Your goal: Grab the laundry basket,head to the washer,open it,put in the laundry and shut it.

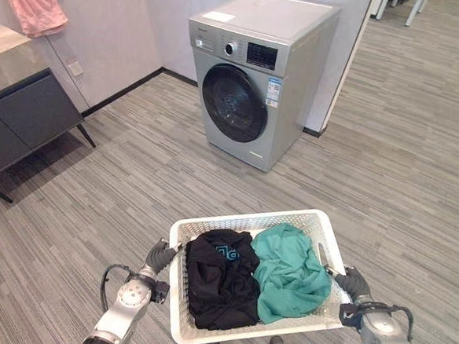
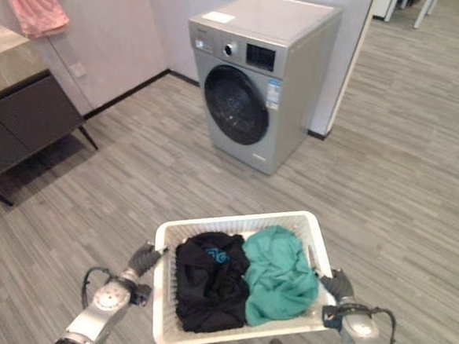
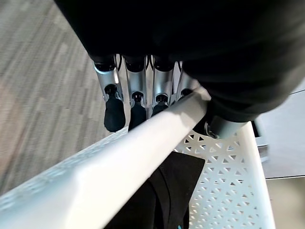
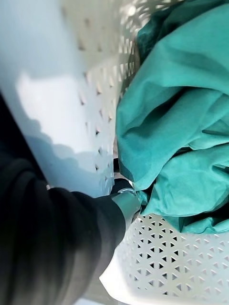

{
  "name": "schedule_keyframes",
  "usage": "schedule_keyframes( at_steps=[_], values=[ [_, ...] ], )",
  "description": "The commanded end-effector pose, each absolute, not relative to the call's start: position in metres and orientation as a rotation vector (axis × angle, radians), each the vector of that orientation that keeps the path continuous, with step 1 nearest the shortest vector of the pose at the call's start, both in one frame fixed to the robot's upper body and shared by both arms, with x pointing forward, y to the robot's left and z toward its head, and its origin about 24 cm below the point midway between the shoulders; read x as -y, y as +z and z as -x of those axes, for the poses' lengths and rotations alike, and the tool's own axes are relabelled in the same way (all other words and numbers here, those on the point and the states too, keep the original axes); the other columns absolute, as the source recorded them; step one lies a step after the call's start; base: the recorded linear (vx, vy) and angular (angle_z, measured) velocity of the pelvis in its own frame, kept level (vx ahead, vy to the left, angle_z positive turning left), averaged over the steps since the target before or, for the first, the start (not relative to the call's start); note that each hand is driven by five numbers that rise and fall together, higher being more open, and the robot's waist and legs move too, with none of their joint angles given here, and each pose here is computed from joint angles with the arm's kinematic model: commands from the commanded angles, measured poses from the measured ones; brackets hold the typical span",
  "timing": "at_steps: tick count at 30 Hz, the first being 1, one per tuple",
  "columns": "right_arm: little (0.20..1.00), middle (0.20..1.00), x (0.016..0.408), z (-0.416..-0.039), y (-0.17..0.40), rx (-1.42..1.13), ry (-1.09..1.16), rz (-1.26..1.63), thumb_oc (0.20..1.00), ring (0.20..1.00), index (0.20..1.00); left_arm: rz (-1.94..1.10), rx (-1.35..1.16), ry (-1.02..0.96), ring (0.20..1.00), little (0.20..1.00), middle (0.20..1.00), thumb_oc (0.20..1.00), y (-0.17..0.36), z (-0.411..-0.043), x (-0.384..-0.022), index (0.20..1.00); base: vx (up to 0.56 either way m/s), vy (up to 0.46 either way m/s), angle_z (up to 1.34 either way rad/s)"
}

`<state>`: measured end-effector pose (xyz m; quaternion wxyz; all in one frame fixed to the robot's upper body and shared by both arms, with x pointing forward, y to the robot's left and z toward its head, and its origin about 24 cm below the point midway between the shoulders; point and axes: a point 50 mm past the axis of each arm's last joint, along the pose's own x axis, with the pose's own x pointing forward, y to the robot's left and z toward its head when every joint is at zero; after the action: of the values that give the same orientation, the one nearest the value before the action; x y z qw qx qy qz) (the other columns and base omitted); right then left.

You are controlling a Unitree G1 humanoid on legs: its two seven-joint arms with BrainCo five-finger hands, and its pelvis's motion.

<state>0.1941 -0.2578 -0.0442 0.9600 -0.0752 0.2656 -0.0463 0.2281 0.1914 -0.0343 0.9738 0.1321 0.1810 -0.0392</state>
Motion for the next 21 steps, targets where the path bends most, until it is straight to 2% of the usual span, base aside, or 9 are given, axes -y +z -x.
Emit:
schedule_keyframes(
  at_steps=[1, 7, 10, 15, 21],
  values=[
    [0.200, 0.200, 0.263, -0.223, -0.005, -0.294, -0.117, 0.091, 0.200, 0.200, 0.200, -0.328, -0.204, 0.030, 0.200, 0.200, 0.200, 0.200, 0.004, -0.248, -0.226, 0.200, 0.30, -0.020, 0.64],
    [0.200, 0.200, 0.259, -0.215, -0.017, -0.345, -0.101, 0.090, 0.200, 0.200, 0.200, -0.337, -0.205, 0.043, 0.200, 0.200, 0.200, 0.200, 0.002, -0.249, -0.224, 0.200, 0.37, -0.031, 0.39],
    [0.200, 0.200, 0.263, -0.207, -0.017, -0.345, -0.112, 0.090, 0.200, 0.200, 0.200, -0.314, -0.209, 0.006, 0.200, 0.200, 0.200, 0.200, -0.004, -0.252, -0.208, 0.200, 0.35, -0.091, 0.59],
    [0.200, 0.200, 0.265, -0.210, -0.008, -0.299, -0.129, 0.061, 0.200, 0.200, 0.200, -0.280, -0.204, -0.011, 0.200, 0.200, 0.200, 0.200, -0.003, -0.254, -0.202, 0.200, 0.28, -0.153, 0.43],
    [0.200, 0.200, 0.265, -0.213, -0.005, -0.291, -0.123, 0.072, 0.200, 0.200, 0.200, -0.260, -0.212, 0.019, 0.200, 0.200, 0.200, 0.200, -0.004, -0.252, -0.207, 0.200, 0.28, -0.034, -0.21]
  ],
)
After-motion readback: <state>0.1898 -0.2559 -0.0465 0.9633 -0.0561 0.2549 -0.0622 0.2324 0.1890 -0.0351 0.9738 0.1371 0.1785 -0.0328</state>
